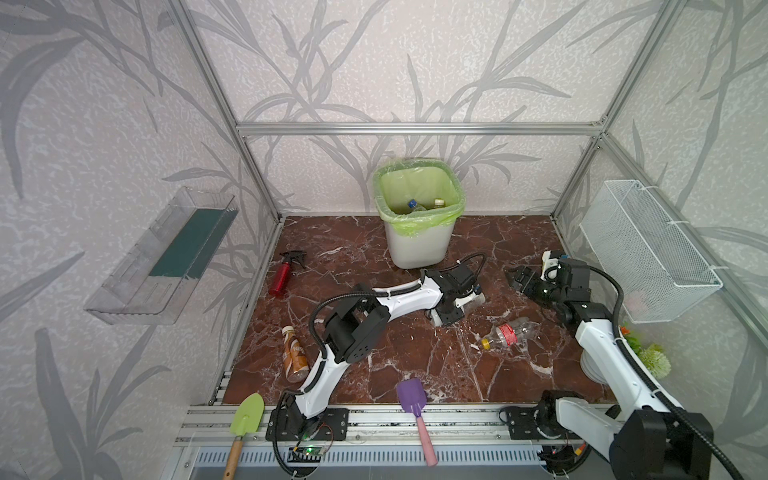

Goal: Throw the plastic bottles in the bin

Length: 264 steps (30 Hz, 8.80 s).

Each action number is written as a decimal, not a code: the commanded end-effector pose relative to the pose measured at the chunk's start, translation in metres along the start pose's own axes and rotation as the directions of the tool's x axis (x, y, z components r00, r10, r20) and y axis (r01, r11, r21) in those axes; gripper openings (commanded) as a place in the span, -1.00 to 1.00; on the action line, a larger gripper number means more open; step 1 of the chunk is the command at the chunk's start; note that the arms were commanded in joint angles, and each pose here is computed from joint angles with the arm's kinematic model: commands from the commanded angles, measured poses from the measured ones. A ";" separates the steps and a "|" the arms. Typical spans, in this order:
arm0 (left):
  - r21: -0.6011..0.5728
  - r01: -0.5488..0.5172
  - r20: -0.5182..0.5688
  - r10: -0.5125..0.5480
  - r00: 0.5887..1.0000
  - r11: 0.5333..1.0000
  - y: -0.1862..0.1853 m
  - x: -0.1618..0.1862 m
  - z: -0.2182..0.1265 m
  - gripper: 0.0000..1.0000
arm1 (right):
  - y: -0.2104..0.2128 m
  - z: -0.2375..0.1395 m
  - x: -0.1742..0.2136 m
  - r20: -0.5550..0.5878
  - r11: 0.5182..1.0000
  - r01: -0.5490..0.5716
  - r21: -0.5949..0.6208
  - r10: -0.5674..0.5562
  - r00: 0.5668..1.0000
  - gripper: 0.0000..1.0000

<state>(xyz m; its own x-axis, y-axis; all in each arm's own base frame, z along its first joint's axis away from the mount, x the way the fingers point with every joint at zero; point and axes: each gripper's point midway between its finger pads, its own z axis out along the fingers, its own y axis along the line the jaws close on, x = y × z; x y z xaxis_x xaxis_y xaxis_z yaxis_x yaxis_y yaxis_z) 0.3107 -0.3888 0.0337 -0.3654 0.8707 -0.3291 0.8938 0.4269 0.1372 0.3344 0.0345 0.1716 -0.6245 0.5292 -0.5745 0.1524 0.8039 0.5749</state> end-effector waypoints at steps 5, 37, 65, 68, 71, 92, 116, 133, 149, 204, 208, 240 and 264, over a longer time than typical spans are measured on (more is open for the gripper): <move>-0.038 0.029 0.124 -0.024 0.992 0.999 0.010 -0.019 -0.047 0.06 | -0.005 0.003 0.001 0.008 1.000 0.016 0.004 -0.016 1.000 0.84; -0.113 0.766 0.896 -0.269 0.354 0.633 0.094 0.151 -0.318 0.31 | -0.005 0.035 0.025 -0.142 0.975 0.205 0.091 -0.191 0.971 0.81; -0.148 0.658 0.862 -0.230 0.452 0.738 0.246 -0.037 -0.422 0.98 | 0.030 0.039 0.039 -0.136 0.957 0.291 0.020 -0.286 0.949 0.82; -0.157 0.660 0.883 -0.195 0.427 0.735 0.235 -0.018 -0.434 0.99 | 0.032 0.032 0.030 -0.132 0.943 0.331 0.042 -0.323 0.937 0.84; -0.178 0.702 0.866 -0.229 0.445 0.690 0.230 0.011 -0.433 0.98 | 0.035 0.024 0.023 -0.134 0.931 0.359 0.061 -0.349 0.927 0.84; -0.235 0.847 0.726 -0.493 0.480 0.477 0.205 0.185 -0.306 0.89 | 0.008 -0.033 0.094 -0.693 0.349 0.930 -0.118 -0.699 0.175 0.83; -0.194 0.879 0.746 -0.517 0.420 0.435 0.215 0.201 -0.306 0.80 | -0.062 -0.054 0.125 -0.689 -0.180 0.892 -0.415 -0.578 -0.438 0.98; -0.163 0.879 0.743 -0.531 0.408 0.448 0.215 0.200 -0.304 0.72 | -0.067 0.015 0.149 -0.564 -0.178 0.881 -0.438 -0.709 -0.423 1.00; -0.142 0.881 0.739 -0.544 0.397 0.451 0.215 0.199 -0.301 0.65 | -0.072 0.032 0.168 -0.576 -0.043 0.878 -0.477 -0.740 -0.348 0.83; 0.002 0.921 0.776 -0.581 0.245 0.390 0.213 0.197 -0.289 0.55 | 0.171 -0.124 -0.036 0.649 0.560 0.819 0.121 -0.669 0.362 -0.09; 0.022 0.923 0.785 -0.578 0.222 0.383 0.214 0.195 -0.294 0.54 | 0.221 -0.152 -0.053 0.761 0.542 0.841 -0.001 -0.545 0.352 -0.03; -0.037 0.976 0.825 -0.545 0.151 0.214 0.233 0.224 -0.285 0.65 | 0.172 -0.054 -0.102 0.468 0.731 0.682 -0.015 -0.598 0.651 0.98; -0.452 0.887 0.794 -0.496 0.351 -0.095 0.271 0.310 -0.211 0.74 | -0.068 0.043 -0.055 0.348 0.867 0.304 0.395 -0.447 0.824 0.98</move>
<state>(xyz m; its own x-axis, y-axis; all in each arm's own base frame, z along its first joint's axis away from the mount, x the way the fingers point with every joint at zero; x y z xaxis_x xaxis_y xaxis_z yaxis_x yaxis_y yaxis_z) 0.3884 0.0354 0.1671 -0.3855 -0.1095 -0.9162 -0.4684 0.8787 0.0921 0.3762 -0.0285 0.1104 -0.4236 0.1836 -0.8870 0.2218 0.9705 0.0949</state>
